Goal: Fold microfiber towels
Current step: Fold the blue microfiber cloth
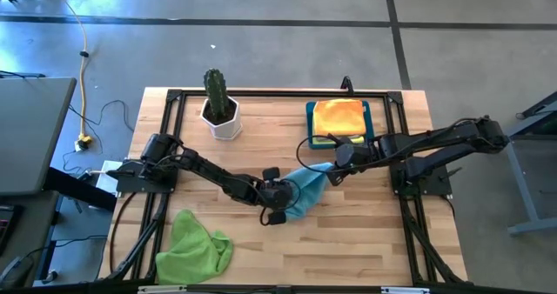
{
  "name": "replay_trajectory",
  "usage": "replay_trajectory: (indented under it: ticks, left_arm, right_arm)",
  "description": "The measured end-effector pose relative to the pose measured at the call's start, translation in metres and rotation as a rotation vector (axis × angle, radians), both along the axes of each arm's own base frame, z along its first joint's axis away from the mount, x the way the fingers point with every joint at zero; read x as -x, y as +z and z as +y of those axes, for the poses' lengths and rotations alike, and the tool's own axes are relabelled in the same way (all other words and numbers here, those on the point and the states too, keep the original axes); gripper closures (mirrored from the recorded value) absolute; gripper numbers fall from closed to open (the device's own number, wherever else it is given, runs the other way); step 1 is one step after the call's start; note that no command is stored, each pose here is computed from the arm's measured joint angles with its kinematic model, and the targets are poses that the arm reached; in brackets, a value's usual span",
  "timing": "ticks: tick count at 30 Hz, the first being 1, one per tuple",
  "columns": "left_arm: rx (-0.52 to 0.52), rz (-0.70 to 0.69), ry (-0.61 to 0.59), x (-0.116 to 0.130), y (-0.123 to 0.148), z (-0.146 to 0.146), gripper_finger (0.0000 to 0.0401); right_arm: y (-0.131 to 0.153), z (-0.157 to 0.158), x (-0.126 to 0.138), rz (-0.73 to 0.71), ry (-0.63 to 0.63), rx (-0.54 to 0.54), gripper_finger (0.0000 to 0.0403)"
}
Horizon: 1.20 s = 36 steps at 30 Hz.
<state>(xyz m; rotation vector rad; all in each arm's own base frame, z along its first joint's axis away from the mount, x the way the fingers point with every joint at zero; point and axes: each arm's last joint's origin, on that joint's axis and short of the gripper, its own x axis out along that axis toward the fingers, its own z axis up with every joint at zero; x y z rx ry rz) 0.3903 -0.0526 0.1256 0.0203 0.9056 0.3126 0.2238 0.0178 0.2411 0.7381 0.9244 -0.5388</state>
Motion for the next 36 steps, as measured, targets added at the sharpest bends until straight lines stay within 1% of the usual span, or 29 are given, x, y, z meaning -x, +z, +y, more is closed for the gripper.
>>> replay_trajectory:
  ticks: [8, 14, 16, 20, 26, 30, 36]
  left_arm:
    - [0.075, -0.019, -0.058, -0.002, 0.001, -0.007, 0.0286]
    - [0.07, -0.022, -0.057, -0.002, 0.001, -0.009, 0.0287]
    - [0.065, -0.021, -0.054, -0.002, 0.001, -0.009, 0.0293]
    - [0.063, 0.012, -0.035, 0.0, -0.005, -0.008, 0.0323]
    - [0.038, 0.046, 0.0, 0.004, -0.006, -0.007, 0.0391]
    - [0.064, 0.009, 0.024, 0.006, 0.01, -0.007, 0.039]
    - [0.084, -0.027, 0.008, 0.006, 0.055, -0.012, 0.0398]
  right_arm:
    - [0.0, 0.0, 0.0, 0.003, 0.022, 0.016, 0.0403]
    - [0.0, -0.001, 0.0, 0.002, 0.013, 0.031, 0.0403]
    - [0.0, -0.001, 0.0, 0.002, 0.013, 0.032, 0.0403]
    - [0.0, -0.001, 0.0, 0.002, 0.013, 0.032, 0.0403]
    - [0.0, -0.001, 0.0, 0.009, 0.036, 0.045, 0.0403]
    - [0.0, -0.001, 0.0, 0.017, 0.098, 0.077, 0.0403]
    - [0.0, 0.0, 0.0, 0.031, 0.218, 0.119, 0.0403]
